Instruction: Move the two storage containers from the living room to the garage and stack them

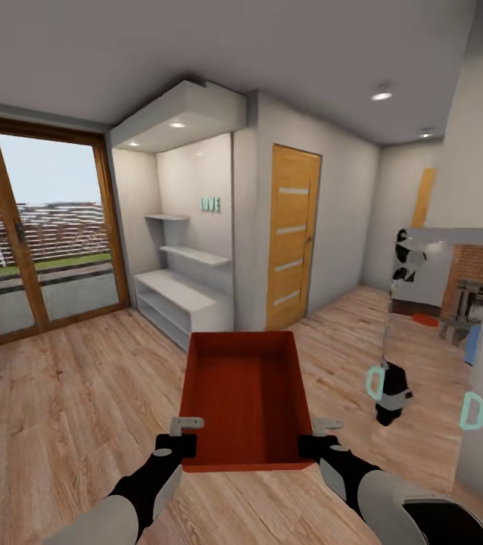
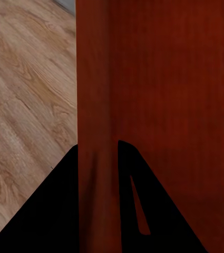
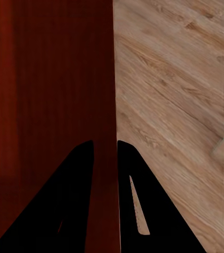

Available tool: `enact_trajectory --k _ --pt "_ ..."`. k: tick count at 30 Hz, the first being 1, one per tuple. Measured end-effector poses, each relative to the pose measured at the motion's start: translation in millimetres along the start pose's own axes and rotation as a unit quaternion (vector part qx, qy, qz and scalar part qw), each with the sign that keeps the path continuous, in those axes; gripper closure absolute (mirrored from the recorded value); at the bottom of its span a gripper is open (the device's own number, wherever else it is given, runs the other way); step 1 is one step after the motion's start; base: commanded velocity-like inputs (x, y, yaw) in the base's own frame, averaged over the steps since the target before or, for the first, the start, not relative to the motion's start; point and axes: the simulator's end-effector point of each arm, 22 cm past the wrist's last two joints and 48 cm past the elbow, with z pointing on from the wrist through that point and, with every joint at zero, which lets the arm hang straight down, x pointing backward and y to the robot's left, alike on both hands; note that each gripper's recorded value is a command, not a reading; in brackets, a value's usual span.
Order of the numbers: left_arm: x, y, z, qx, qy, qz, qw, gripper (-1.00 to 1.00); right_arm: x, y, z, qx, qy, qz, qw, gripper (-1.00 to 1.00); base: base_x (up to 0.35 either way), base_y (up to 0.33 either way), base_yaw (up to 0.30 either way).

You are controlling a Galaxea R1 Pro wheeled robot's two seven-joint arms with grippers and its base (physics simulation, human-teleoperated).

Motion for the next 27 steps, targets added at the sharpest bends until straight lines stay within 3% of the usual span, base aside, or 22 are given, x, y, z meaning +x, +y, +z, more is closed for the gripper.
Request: enact_trajectory --k 27 --pt "-0.3 0.0 0.0 0.0 0.0 0.0 1.0 1.0 0.0 0.0 0.0 0.0 0.0 0.0 1.0 1.0 0.322 0.0 0.006"
